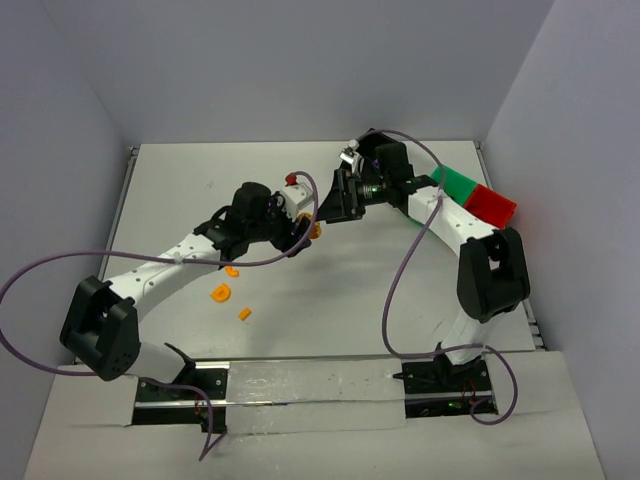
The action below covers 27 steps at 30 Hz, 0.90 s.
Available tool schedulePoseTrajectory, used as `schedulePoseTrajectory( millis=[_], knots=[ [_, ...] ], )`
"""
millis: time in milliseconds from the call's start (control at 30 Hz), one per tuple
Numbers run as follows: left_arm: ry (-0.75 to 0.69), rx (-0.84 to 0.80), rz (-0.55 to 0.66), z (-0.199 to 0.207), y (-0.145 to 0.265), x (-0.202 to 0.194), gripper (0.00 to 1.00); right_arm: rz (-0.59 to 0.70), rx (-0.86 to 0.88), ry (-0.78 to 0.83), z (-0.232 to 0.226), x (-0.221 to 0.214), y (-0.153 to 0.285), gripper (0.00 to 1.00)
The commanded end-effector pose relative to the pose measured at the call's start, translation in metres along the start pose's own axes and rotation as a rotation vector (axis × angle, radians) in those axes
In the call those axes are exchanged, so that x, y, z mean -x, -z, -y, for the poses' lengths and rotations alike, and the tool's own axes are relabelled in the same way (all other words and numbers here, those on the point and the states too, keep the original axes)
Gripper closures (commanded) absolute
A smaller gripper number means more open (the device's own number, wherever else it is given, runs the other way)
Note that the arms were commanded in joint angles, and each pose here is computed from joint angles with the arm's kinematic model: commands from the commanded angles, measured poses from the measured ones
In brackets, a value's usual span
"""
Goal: Sort the legos into containers by color
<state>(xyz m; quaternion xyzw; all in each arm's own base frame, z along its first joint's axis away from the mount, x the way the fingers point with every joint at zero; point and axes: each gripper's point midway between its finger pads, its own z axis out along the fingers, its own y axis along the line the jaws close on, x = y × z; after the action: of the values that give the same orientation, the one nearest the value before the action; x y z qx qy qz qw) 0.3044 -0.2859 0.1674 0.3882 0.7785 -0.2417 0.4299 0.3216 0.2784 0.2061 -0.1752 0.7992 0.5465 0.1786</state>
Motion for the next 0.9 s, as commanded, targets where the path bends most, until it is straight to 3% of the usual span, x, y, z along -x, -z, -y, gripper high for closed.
schedulePoseTrajectory(
  millis=[0,333,433,667,800,867],
  knots=[
    [-0.048,-0.006,0.094,0.006,0.014,0.030,0.70,-0.035,0.066,0.007,-0.007,0.003,-0.012,0.00],
    [-0.038,-0.026,0.108,0.010,0.017,0.037,0.74,-0.094,0.054,-0.043,0.011,0.000,-0.030,0.03],
    [-0.036,-0.028,0.105,0.011,0.016,0.036,0.74,-0.107,0.112,-0.056,0.001,0.001,-0.030,0.21],
    [-0.042,0.000,0.095,0.006,0.015,0.029,0.77,-0.136,0.291,-0.142,-0.025,-0.004,-0.022,0.88],
    [-0.049,0.021,0.067,0.002,0.013,0.016,0.79,-0.078,0.262,-0.126,-0.012,0.006,-0.015,1.00],
    [-0.051,0.027,0.049,0.001,0.013,0.008,0.80,-0.053,0.215,-0.107,-0.001,0.011,-0.010,1.00]
  ],
)
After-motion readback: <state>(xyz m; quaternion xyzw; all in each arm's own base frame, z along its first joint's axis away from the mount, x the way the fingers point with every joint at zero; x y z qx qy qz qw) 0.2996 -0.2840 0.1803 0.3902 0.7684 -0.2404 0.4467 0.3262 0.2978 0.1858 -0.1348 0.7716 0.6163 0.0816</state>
